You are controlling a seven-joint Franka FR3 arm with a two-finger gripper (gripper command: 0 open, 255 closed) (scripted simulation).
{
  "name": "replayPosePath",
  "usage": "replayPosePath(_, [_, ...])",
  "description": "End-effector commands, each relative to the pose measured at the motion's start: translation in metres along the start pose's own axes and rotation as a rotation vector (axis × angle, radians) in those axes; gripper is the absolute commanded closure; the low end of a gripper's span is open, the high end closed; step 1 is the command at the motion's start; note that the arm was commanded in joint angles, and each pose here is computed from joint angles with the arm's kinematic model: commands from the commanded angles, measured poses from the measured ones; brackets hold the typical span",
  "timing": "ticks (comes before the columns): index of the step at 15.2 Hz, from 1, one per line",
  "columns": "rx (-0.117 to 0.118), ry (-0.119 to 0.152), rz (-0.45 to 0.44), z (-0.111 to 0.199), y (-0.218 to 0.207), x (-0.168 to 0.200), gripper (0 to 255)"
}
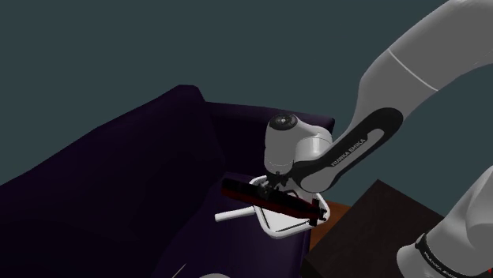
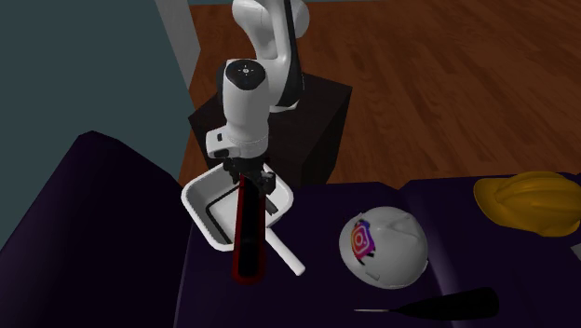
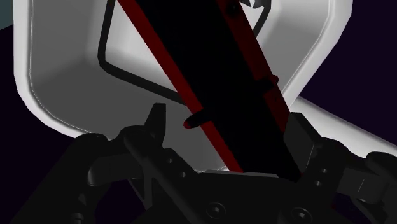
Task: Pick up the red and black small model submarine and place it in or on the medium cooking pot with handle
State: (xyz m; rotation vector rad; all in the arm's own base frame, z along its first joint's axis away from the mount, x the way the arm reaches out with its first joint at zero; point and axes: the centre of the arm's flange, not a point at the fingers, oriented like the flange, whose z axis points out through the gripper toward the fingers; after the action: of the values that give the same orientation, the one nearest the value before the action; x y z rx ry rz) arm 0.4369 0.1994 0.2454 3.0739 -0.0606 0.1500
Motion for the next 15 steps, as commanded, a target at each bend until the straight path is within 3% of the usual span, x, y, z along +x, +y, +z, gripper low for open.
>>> replayPosePath(1, [0.000, 0.000, 0.001, 0.000, 0.000, 0.000, 0])
replayPosePath(4, [0.000, 0.000, 0.001, 0.000, 0.000, 0.000, 0])
replayPosePath(8, [0.000, 0.000, 0.001, -0.050, 0.000, 0.000, 0])
replayPosePath(15, [0.000, 0.000, 0.001, -0.050, 0.000, 0.000, 0])
